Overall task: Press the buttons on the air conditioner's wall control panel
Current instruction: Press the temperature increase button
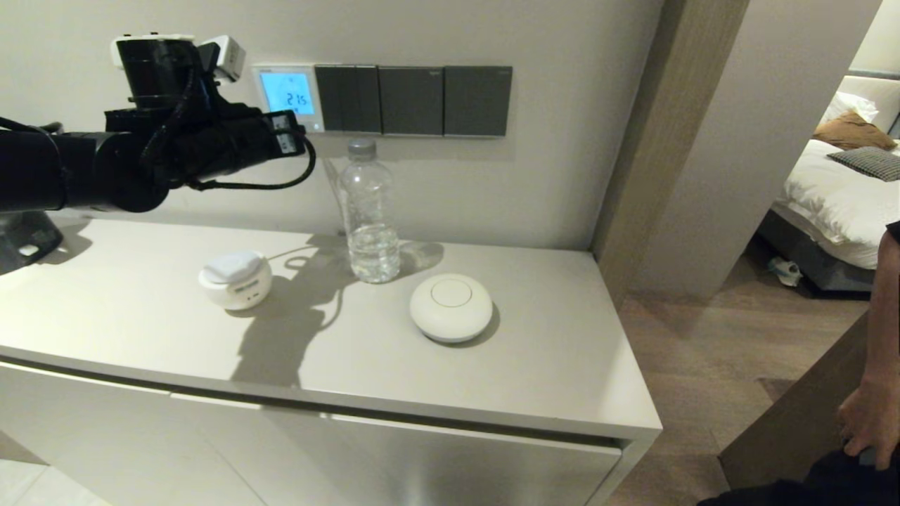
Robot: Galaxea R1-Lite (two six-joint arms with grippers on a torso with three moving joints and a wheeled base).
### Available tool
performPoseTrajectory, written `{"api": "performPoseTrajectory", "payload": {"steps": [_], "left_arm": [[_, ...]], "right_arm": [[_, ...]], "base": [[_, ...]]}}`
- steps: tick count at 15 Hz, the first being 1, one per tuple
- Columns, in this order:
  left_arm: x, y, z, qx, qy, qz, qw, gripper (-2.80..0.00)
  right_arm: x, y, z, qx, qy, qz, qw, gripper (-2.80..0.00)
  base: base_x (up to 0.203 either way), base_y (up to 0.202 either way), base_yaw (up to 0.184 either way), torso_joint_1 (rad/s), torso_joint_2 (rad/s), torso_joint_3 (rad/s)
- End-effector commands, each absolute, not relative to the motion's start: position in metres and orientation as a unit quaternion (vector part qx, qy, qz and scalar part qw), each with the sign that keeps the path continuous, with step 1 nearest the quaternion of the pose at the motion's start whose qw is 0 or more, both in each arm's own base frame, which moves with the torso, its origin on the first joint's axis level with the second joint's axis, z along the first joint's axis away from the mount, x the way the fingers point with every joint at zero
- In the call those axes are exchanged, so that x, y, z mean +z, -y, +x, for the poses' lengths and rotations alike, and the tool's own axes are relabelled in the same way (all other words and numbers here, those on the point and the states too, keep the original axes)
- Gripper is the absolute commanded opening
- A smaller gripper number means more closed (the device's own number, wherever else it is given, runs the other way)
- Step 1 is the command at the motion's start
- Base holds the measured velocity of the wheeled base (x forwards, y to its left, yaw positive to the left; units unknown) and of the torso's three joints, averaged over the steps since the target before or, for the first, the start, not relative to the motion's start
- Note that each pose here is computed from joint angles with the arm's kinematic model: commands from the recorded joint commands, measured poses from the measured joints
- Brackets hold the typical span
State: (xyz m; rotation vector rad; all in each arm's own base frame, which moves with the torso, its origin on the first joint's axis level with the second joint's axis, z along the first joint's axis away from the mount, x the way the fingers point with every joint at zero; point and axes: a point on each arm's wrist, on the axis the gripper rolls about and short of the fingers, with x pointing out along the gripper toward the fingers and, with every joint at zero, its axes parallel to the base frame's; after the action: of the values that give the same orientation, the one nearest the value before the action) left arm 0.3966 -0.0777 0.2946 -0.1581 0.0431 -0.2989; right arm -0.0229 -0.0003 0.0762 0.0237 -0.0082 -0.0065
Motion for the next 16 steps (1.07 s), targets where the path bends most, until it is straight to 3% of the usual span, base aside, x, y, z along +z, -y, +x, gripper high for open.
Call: {"api": "performPoseTrajectory", "payload": {"steps": [1,16], "left_arm": [[0.292,0.078,0.399,-0.149,-0.024,-0.079,0.985,-2.8],[0.302,0.075,0.383,-0.15,-0.016,-0.079,0.985,-2.8]], "right_arm": [[0.075,0.0,-0.023,-0.003,0.002,0.012,1.0,-2.8],[0.075,0.0,-0.023,-0.003,0.002,0.012,1.0,-2.8]], "base": [[0.0,0.0,0.0,0.0,0.0,0.0],[0.0,0.0,0.0,0.0,0.0,0.0]]}}
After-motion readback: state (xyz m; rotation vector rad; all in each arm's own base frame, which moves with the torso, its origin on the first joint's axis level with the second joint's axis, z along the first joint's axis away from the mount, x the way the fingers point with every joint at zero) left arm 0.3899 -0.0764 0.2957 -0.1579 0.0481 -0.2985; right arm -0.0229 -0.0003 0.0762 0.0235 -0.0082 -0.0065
